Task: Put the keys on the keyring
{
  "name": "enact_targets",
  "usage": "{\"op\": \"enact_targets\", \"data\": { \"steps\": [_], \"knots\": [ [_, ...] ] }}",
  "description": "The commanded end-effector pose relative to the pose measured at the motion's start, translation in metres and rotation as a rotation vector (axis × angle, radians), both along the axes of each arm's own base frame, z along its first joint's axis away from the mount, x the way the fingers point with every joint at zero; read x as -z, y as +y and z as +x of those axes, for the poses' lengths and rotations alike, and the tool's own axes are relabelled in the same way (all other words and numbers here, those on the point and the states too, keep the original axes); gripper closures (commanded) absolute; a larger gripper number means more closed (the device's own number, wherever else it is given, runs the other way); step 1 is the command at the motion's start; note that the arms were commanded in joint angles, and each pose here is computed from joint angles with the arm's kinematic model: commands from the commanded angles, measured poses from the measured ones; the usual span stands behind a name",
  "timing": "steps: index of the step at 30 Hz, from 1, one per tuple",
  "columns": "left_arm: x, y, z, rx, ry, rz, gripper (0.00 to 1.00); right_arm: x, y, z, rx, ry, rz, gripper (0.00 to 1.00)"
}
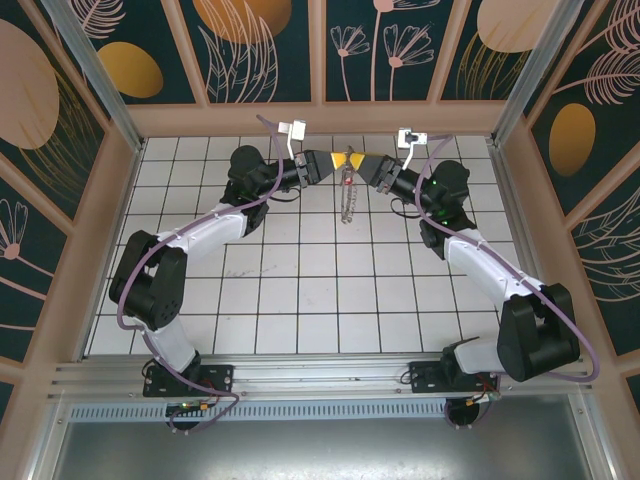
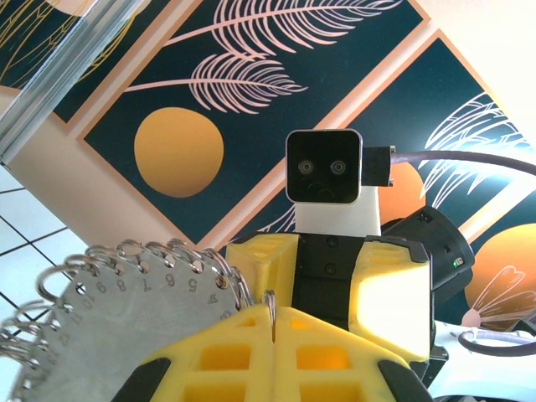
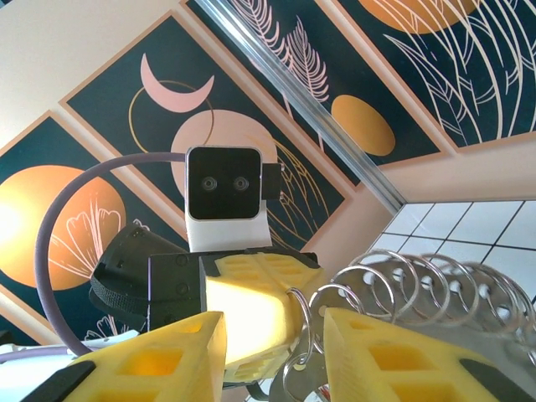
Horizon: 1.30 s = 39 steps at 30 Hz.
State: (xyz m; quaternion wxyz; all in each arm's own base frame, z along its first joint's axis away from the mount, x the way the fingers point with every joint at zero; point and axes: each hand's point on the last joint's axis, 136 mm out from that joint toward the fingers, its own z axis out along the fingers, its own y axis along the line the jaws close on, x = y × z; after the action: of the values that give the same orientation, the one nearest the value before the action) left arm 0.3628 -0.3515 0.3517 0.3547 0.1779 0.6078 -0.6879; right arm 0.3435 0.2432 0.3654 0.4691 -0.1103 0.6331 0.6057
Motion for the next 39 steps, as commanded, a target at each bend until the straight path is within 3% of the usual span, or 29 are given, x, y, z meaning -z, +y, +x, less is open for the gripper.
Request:
{"op": "enact_targets", "data": {
  "steps": [1, 15, 19, 21, 23, 34, 37, 39],
  "knots": [
    [-0.017, 0.002, -0.008, 0.01, -0.064, -0.041, 1.0, -0.019, 0.0, -0.002, -0.009, -0.059, 0.029, 0.66],
    [-0.018, 0.002, -0.008, 0.01, -0.065, -0.046, 1.0, -0.016, 0.016, -0.006, -0.061, -0.054, 0.019, 0.7],
    [-0.018, 0.002, -0.008, 0.01, -0.063, -0.047, 1.0, -0.015, 0.016, -0.006, -0.059, -0.056, 0.015, 0.85],
    [-0.018, 0.002, -0.008, 0.01, -0.064, -0.047, 1.0, -0.016, 0.014, -0.006, -0.053, -0.057, 0.014, 0.87],
    [-0.019, 0.003, -0.008, 0.009, -0.067, -0.048, 1.0, -0.016, 0.011, -0.007, -0.045, -0.062, 0.016, 1.0],
    [-0.018, 0.001, -0.008, 0.018, -0.06, -0.043, 1.0, -0.019, 0.009, -0.007, -0.05, -0.073, 0.002, 1.0],
    [-0.015, 0.001, -0.006, 0.006, -0.063, -0.018, 0.72, -0.014, 0.009, -0.003, -0.052, -0.069, -0.048, 1.0],
    [-0.013, 0.003, -0.002, -0.022, -0.07, 0.016, 0.62, -0.009, 0.008, 0.001, -0.066, -0.067, -0.096, 1.0]
  ]
}}
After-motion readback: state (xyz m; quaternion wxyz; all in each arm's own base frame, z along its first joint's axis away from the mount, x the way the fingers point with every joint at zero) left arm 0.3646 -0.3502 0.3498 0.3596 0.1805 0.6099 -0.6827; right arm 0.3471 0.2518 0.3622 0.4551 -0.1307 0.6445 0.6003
